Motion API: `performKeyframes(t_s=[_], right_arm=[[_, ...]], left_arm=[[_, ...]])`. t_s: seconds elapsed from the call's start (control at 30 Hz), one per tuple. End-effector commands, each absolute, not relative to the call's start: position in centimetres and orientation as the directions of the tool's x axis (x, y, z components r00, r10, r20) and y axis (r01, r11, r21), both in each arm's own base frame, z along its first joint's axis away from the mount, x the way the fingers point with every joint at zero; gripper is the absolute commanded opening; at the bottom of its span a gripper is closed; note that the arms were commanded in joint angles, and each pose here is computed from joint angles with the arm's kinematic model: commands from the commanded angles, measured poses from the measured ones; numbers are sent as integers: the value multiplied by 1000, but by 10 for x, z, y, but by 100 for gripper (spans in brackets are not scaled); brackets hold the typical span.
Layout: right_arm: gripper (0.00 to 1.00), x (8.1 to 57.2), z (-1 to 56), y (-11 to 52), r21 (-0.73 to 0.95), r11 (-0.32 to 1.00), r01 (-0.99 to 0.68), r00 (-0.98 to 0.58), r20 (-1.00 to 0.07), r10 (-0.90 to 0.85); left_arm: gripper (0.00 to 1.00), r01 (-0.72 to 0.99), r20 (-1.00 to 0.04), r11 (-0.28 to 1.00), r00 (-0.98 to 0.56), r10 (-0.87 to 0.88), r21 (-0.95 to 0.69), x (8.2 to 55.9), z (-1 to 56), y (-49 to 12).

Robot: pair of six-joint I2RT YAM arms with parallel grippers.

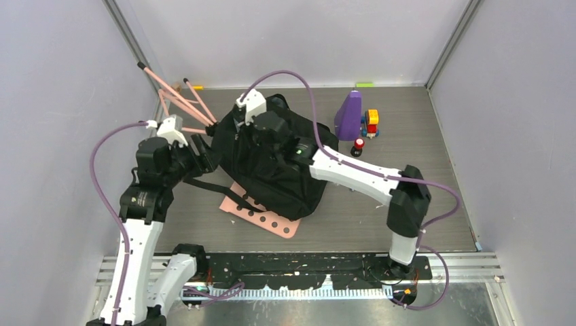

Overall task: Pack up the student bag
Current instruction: Zip the student bag at the center of the board.

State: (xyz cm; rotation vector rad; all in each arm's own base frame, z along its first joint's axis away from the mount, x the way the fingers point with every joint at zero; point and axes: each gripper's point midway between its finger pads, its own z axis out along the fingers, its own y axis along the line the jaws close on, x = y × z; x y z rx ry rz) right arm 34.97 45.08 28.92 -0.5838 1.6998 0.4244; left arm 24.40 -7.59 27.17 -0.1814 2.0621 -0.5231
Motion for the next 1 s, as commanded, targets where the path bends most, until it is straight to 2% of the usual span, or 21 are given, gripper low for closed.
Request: performKeyframes(t_s=[0.0, 0.27, 0.5, 0.6, 0.73, 0.83, 0.9, 0.97], right_arm=[[1, 327, 328, 437, 151, 797, -584, -175, -983, 58], [1, 295, 284, 429, 257, 760, -597, -318, -946, 70], [1, 271, 253, 424, 314, 742, -591, -400, -914, 69], [1, 270, 251, 422, 309, 746, -590, -400, -915, 63], [1, 271, 250, 422, 301, 746, -595, -394, -917, 56], [1, 271, 251, 423, 301, 742, -599, -390, -919, 58], [1, 270, 251, 424, 305, 738, -603, -390, -919, 61], [1, 270, 253, 424, 307, 735, -605, -388, -920, 65]], left_arm=[[65, 27, -835, 939, -466, -292, -344, 274, 288, -57], [63, 181, -810, 921, -553, -194, -344, 353, 281, -89], [64, 266, -810, 921, -581, -81, -284, 389, 268, -97], [67, 331, -799, 902, -600, -26, -278, 392, 259, -115], [76, 411, -800, 893, -591, 106, -185, 394, 245, -139], [77, 386, -749, 919, -633, 195, -87, 402, 222, -136], [77, 328, -711, 944, -674, 201, -44, 406, 211, -127], [77, 298, -720, 954, -670, 182, -36, 410, 210, -123]])
